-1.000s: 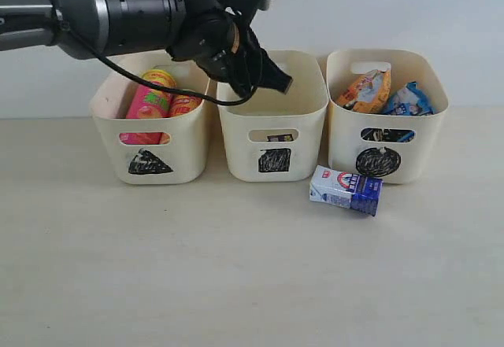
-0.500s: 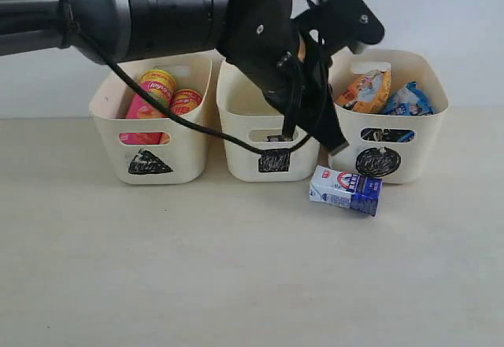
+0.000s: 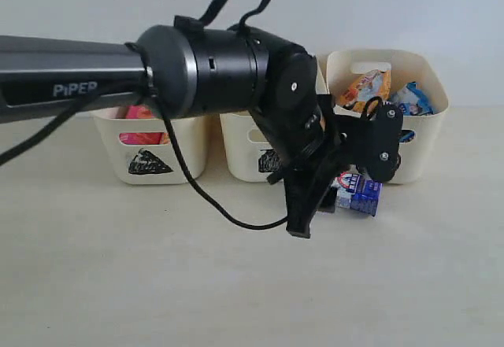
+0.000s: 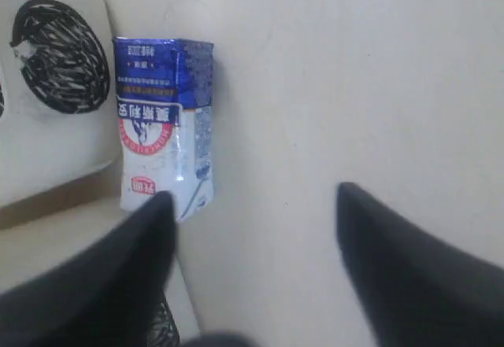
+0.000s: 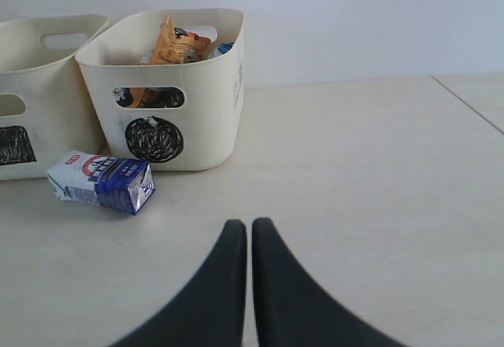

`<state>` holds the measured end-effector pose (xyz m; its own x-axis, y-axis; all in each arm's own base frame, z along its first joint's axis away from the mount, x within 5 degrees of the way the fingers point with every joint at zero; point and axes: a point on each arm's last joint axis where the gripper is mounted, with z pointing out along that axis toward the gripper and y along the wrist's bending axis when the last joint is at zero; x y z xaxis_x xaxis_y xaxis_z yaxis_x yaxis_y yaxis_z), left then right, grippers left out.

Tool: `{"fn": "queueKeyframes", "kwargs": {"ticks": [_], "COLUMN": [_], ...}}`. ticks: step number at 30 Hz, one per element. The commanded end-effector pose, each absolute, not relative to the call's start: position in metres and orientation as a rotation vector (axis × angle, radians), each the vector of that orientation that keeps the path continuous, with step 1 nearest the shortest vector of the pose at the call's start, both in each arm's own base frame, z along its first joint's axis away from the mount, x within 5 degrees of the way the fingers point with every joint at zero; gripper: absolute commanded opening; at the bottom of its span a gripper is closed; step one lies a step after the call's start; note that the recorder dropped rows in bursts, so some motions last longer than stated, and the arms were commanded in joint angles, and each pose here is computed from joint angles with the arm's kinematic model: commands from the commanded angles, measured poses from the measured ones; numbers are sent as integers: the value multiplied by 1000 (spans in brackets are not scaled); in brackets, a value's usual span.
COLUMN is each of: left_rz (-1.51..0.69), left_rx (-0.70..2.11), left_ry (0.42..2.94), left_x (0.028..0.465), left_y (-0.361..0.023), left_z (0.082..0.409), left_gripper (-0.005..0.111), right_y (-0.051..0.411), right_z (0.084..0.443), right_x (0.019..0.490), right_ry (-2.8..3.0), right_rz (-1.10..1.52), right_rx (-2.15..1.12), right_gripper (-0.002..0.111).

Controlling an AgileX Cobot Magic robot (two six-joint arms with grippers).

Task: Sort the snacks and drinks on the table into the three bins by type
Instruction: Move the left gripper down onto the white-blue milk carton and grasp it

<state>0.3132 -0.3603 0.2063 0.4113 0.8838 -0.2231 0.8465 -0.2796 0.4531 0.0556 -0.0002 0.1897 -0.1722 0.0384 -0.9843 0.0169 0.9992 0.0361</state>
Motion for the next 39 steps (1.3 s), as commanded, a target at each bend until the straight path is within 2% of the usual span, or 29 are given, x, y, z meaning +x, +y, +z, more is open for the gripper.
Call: {"fn": "queueKeyframes", "kwargs": {"ticks": [1, 5, 9, 20, 31, 39], "left_rz": [86, 98, 68, 18, -9, -37], "left_rx": [2050, 2021, 1909, 1828, 1843, 1864], "left_ry": [1438, 1439, 1628, 1651, 1692, 1734], "left_x": [321, 332, 356, 374, 379, 380], "left_y": [-374, -376, -359, -371, -378, -381], "left_z": [193, 172, 154, 151, 125, 111], "left_gripper": [89, 89, 89, 89, 89, 83], "right_y": [0, 0, 0, 0, 0, 0], "right_z": [191, 191, 191, 191, 191, 191], "right_x": [55, 55, 55, 55, 55, 55], "right_ry": [1727, 1727, 1727, 1727, 1727, 1727], "right_rz": [24, 24, 24, 24, 24, 24], "right_rx": [44, 44, 44, 44, 44, 44], "right_gripper": [0, 0, 0, 0, 0, 0]}}
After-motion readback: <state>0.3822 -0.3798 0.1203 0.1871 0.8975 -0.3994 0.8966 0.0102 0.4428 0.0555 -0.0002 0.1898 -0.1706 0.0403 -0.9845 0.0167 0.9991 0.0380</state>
